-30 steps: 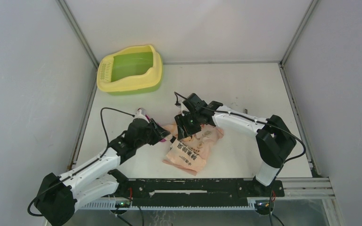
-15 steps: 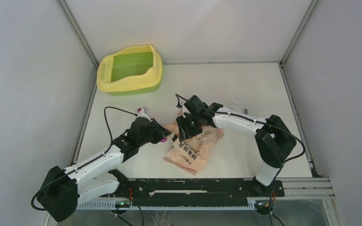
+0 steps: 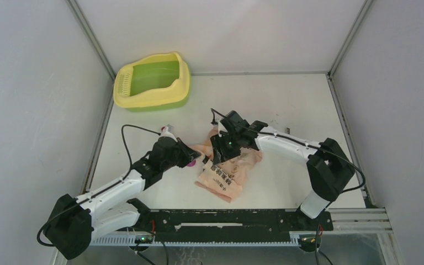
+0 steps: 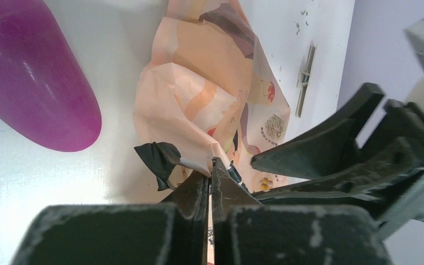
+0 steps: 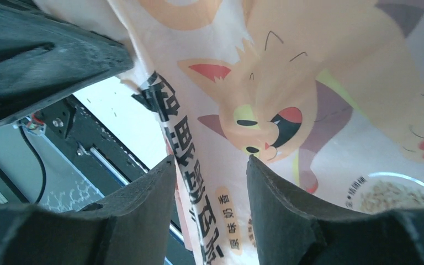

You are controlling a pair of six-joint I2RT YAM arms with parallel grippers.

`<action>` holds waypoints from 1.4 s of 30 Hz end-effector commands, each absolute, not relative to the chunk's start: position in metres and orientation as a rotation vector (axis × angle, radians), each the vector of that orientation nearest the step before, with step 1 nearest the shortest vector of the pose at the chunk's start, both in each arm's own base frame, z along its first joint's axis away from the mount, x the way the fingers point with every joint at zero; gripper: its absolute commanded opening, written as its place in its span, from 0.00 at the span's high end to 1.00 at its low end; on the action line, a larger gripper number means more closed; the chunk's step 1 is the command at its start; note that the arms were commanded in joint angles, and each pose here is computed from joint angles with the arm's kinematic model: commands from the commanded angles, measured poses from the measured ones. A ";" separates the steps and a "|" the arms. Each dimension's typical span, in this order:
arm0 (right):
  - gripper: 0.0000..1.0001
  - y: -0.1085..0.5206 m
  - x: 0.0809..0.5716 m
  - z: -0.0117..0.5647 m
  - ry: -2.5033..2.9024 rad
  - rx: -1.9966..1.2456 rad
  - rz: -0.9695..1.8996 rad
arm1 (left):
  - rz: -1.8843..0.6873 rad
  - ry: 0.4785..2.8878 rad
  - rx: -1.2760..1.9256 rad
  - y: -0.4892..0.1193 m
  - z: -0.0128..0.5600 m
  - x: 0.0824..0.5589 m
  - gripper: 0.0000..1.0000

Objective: Fill the litter box with clean litter
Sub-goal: Open the cat litter bag at the center of the board.

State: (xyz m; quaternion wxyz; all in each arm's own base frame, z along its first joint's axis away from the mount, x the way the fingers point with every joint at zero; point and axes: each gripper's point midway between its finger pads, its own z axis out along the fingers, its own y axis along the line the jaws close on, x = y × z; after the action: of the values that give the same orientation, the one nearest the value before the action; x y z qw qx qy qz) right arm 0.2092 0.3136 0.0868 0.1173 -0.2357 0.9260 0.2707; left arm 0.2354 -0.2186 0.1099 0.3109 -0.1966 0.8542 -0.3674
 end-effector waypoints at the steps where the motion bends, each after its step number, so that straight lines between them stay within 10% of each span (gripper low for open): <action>1: 0.42 0.307 0.224 0.125 2.591 -0.636 0.823 | -1.016 2.219 -0.518 -0.224 0.117 0.240 1.00; 42: 0.56 0.370 0.196 0.040 2.727 -0.890 0.778 | -1.037 2.324 -0.581 -0.204 0.074 0.198 1.00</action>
State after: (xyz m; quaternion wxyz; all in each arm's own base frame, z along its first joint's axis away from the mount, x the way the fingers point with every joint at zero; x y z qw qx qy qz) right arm 0.1921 0.3579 0.0411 0.0714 -0.2880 0.9195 0.2577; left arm 0.2002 -0.1997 0.0687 0.2613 -0.2154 0.8712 -0.3553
